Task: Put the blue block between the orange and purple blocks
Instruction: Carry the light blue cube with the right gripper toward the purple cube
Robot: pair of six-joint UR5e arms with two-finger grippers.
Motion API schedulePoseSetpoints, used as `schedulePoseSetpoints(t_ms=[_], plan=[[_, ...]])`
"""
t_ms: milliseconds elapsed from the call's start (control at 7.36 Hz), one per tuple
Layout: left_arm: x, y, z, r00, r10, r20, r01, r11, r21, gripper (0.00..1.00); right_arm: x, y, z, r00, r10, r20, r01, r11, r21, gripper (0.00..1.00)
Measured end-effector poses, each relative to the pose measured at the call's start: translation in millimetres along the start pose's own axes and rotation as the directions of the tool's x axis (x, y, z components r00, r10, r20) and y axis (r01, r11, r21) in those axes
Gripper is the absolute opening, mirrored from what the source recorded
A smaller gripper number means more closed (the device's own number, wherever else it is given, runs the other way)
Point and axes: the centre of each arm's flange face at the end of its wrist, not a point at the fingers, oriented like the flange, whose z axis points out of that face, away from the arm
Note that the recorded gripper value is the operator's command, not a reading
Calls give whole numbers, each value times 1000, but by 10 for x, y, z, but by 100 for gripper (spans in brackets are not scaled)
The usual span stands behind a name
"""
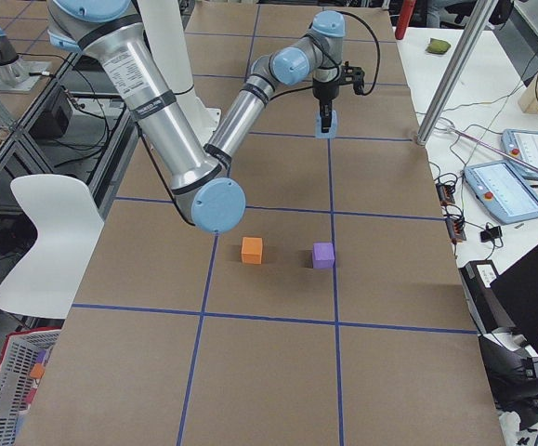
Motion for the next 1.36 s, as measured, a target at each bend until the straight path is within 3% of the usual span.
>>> schedulePoseSetpoints(t_ms=[407,679,951,1358], plan=[[-380,93,264,997,76,6,-76,996,-46,100,1441,85,-9,997,-57,-54,56,998,-36,0],[-535,124,372,992,126,8,-125,990,-70,100,2032,385,279,995,-68,-74,64,996,-62,0],[-613,144,366,984,176,2,-175,982,-73,100,2567,668,659,995,-78,-67,75,996,-43,0],[-633,160,379,981,192,-2,-192,978,-77,100,2694,857,1233,998,-30,-62,26,997,-70,0]])
